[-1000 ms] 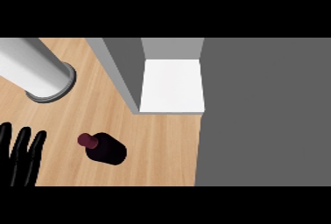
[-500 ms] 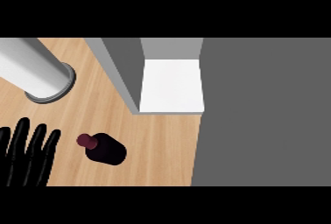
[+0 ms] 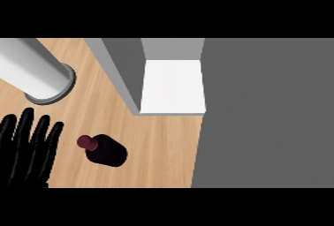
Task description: Pick up the wine, place it into the cabinet and close the cabinet
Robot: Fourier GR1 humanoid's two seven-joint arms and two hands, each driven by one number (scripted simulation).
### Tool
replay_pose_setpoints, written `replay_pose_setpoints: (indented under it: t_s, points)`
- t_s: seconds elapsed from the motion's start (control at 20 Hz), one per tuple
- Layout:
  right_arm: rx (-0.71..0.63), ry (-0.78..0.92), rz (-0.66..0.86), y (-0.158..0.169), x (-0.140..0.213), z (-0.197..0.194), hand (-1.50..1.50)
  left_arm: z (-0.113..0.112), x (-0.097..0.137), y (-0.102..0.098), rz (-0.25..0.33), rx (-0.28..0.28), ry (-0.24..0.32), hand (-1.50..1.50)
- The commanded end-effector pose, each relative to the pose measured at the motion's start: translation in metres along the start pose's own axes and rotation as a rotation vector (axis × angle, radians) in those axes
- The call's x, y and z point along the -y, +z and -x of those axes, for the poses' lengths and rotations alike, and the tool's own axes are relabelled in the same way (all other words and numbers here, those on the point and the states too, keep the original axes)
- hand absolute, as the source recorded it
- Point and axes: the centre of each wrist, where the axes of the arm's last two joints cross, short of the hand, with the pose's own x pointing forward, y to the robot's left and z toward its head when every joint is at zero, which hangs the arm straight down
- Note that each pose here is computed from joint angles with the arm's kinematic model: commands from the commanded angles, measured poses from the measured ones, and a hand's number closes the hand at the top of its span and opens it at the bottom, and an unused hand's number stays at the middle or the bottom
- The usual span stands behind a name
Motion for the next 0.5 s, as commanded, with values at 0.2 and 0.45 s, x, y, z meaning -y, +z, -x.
replay_pose_setpoints:
  t_s: [0.2, 0.45]
  points:
    - [0.06, -0.026, -0.027, 0.024, 0.007, -0.033, -1.5, 0.006, -0.008, -0.012, -0.093, 0.051, -0.044, -1.5]
    - [0.048, -0.015, -0.041, 0.026, -0.001, -0.044, -1.5, 0.008, 0.005, -0.013, -0.116, 0.043, -0.057, -1.5]
